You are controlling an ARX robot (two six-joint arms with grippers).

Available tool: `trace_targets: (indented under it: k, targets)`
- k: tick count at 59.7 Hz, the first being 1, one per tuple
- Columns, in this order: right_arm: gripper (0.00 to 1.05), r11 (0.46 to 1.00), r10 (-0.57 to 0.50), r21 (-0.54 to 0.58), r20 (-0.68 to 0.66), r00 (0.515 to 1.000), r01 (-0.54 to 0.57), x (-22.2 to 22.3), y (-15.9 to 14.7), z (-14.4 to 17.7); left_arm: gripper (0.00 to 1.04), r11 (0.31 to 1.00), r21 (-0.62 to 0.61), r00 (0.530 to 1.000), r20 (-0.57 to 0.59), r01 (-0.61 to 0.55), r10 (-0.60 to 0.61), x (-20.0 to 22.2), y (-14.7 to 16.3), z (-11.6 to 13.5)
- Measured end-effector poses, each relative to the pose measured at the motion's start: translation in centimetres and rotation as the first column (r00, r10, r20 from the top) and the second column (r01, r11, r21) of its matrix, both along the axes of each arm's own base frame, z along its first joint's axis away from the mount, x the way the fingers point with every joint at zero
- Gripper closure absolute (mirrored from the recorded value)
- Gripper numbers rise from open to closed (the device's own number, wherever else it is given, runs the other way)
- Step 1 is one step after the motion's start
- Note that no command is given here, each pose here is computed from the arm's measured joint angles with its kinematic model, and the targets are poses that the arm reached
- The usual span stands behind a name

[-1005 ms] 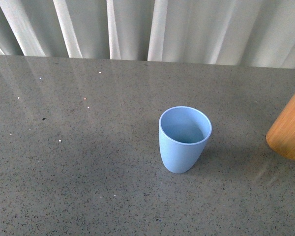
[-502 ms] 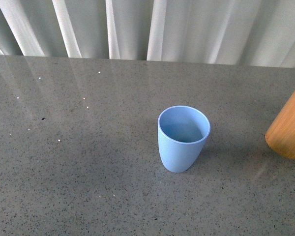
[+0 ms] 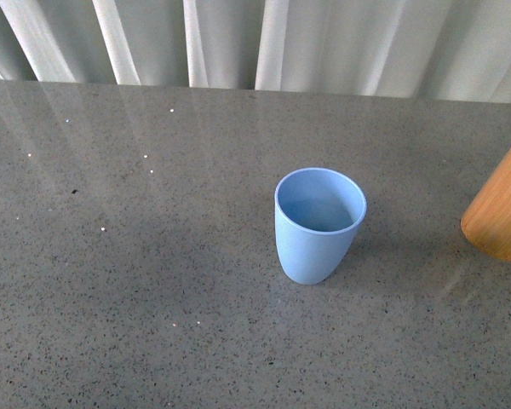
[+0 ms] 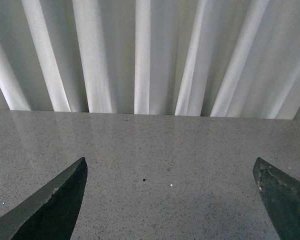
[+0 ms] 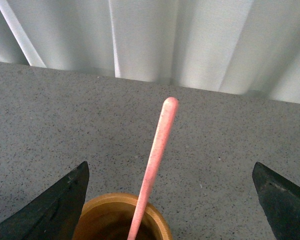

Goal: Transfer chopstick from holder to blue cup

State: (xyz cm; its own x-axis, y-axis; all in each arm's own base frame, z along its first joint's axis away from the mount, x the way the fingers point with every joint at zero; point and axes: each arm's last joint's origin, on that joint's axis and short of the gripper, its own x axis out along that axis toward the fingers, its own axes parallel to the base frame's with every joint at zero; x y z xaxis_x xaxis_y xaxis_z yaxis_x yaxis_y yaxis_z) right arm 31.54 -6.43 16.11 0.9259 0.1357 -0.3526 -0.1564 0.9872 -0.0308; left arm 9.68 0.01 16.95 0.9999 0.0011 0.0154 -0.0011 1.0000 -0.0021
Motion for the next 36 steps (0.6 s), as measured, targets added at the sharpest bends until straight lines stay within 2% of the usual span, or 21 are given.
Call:
trace_targets:
  k: [14,36]
  targets:
    - [0.1,1.0,0.001,0.013,0.013,1.0,-0.001,1.2,-0.1,0.3,0.07,1.0,0.0,1.0,0.0,0.0,0.0,0.0,0.0,0.0]
    - [0.1,0.999,0.008,0.044,-0.022,1.0,-0.007,2.8,-0.2,-1.2,0.07,1.0,0.0,1.0,0.0,0.0,0.0,0.0,0.0,0.0]
